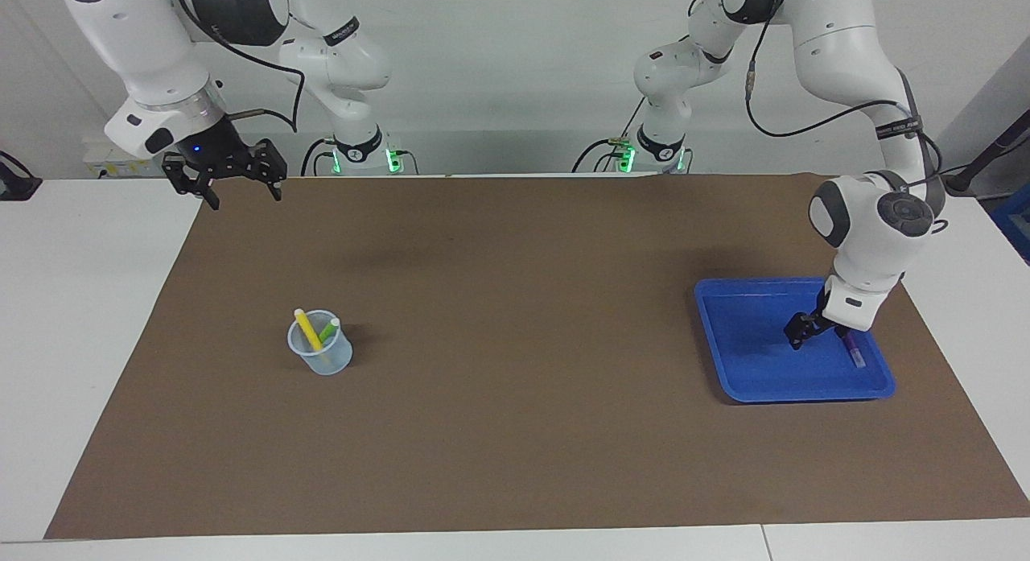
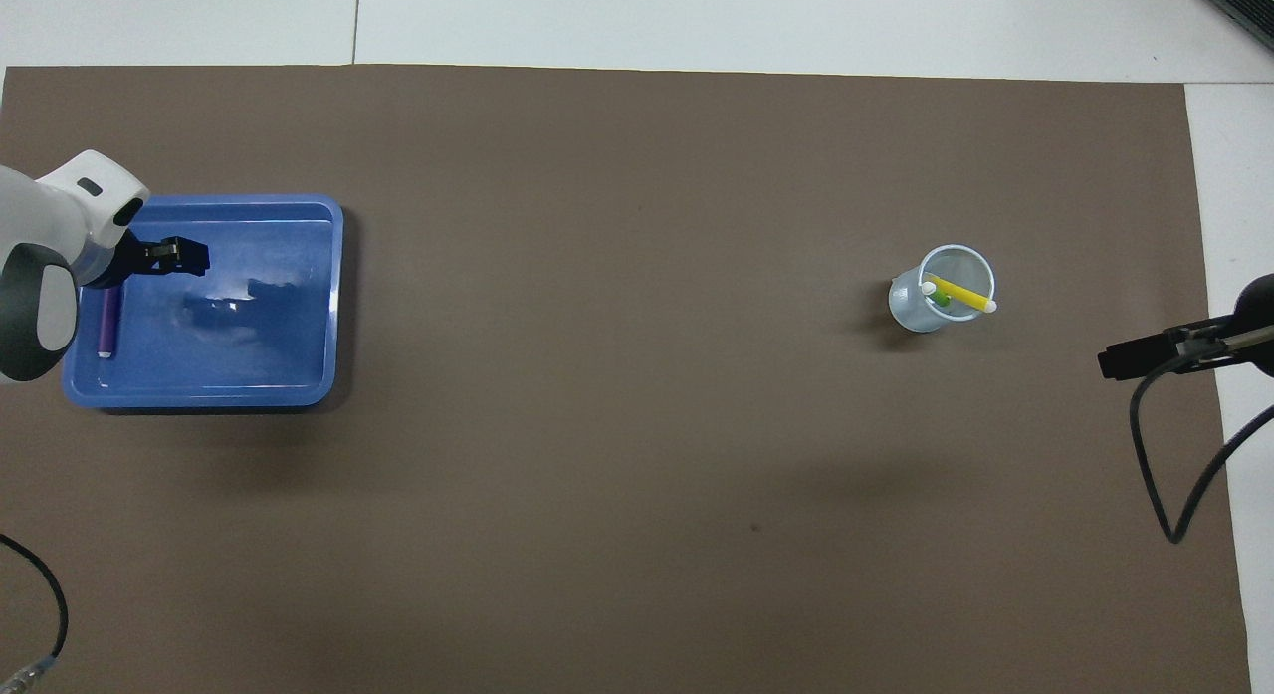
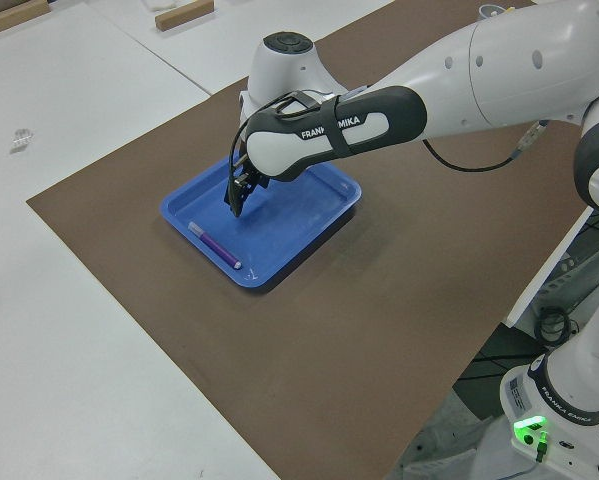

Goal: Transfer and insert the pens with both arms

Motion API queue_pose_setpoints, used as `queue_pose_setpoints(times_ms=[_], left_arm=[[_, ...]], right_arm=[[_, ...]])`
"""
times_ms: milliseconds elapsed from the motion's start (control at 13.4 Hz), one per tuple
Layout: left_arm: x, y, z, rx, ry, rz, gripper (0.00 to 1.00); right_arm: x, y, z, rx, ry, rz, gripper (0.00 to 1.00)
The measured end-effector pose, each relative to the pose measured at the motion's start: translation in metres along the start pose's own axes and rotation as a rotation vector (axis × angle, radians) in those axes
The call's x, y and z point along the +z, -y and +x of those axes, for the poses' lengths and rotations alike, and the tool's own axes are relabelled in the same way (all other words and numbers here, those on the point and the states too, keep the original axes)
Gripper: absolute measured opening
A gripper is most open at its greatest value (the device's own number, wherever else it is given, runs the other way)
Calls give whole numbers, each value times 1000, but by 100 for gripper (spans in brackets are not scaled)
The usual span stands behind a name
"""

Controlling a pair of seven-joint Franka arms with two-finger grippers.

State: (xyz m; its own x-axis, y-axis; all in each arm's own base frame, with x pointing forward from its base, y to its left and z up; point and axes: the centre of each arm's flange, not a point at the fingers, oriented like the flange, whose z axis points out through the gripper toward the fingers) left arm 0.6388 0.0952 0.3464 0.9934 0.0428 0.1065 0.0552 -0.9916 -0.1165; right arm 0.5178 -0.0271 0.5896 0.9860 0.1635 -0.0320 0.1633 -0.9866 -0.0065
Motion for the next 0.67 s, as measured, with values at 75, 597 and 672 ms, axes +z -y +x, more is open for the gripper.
queue_pose_setpoints(times_ms=[75, 597, 672], left_arm=[[0, 10, -1, 35, -1, 3, 100], [23, 45, -11, 161, -34, 3, 100], [26, 49, -12, 173, -41, 3, 100]], right_arm=[[0, 0, 0, 0, 0, 0, 100], [0, 0, 0, 1, -2, -1, 100], [0, 0, 0, 1, -3, -1, 100]])
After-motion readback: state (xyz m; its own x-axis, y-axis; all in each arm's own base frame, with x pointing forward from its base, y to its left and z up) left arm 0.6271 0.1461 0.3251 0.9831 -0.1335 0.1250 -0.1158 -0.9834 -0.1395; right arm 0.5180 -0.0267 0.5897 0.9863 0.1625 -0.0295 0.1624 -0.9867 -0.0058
